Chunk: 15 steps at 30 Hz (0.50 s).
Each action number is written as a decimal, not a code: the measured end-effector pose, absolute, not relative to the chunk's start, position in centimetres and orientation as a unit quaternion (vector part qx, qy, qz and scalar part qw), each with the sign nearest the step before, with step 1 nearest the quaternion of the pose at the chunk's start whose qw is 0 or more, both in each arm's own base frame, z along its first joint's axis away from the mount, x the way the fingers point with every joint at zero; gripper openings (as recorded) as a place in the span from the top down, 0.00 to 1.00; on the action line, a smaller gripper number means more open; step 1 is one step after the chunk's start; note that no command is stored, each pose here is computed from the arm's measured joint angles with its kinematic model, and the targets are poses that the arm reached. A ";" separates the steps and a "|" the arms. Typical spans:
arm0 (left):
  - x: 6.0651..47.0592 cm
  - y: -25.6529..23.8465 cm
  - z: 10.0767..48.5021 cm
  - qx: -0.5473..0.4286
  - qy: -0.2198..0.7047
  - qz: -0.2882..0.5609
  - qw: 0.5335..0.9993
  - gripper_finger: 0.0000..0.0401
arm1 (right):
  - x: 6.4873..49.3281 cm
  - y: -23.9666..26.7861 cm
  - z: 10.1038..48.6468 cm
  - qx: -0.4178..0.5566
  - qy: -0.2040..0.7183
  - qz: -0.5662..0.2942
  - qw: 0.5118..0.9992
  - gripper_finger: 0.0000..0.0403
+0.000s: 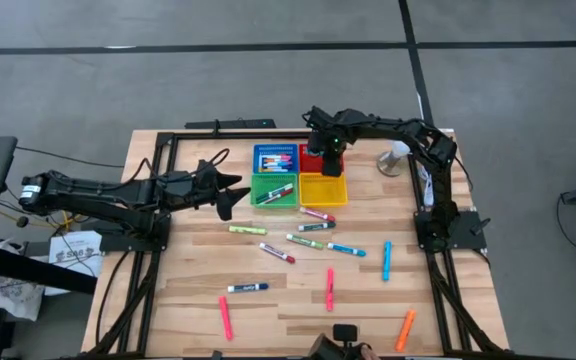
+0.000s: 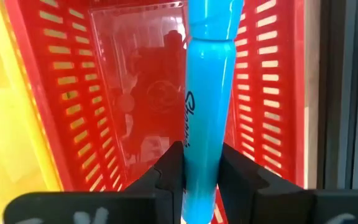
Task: Pick & Place Markers
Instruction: Put the left large light blue highlighter into the red bin
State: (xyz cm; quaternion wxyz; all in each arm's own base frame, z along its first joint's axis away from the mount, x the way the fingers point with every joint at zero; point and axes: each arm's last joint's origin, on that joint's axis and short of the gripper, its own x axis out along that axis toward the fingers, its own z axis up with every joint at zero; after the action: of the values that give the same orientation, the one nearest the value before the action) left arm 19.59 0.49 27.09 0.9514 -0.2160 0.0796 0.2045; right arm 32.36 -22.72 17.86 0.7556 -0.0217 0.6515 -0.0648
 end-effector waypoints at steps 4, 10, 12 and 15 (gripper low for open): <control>19.6 0.5 27.1 -0.217 0.079 0.204 0.951 0.34 | 32.4 -22.7 17.9 -0.025 0.651 -0.063 0.756 0.83; 19.6 0.5 27.1 -0.217 0.078 0.204 0.951 0.34 | 32.4 -22.8 17.9 -0.026 0.649 -0.064 0.757 0.80; 19.6 0.5 27.1 -0.217 0.078 0.204 0.951 0.34 | 32.4 -22.8 17.9 -0.026 0.649 -0.064 0.758 0.77; 19.6 0.5 27.1 -0.217 0.078 0.204 0.951 0.34 | 32.4 -22.8 17.9 -0.026 0.649 -0.064 0.758 0.74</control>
State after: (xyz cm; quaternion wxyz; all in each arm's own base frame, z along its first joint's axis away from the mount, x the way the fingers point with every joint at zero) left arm 19.60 0.49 27.11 0.9513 -0.2173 0.0784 0.2041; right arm 32.42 -22.76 17.88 0.7575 -0.0262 0.6491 -0.0643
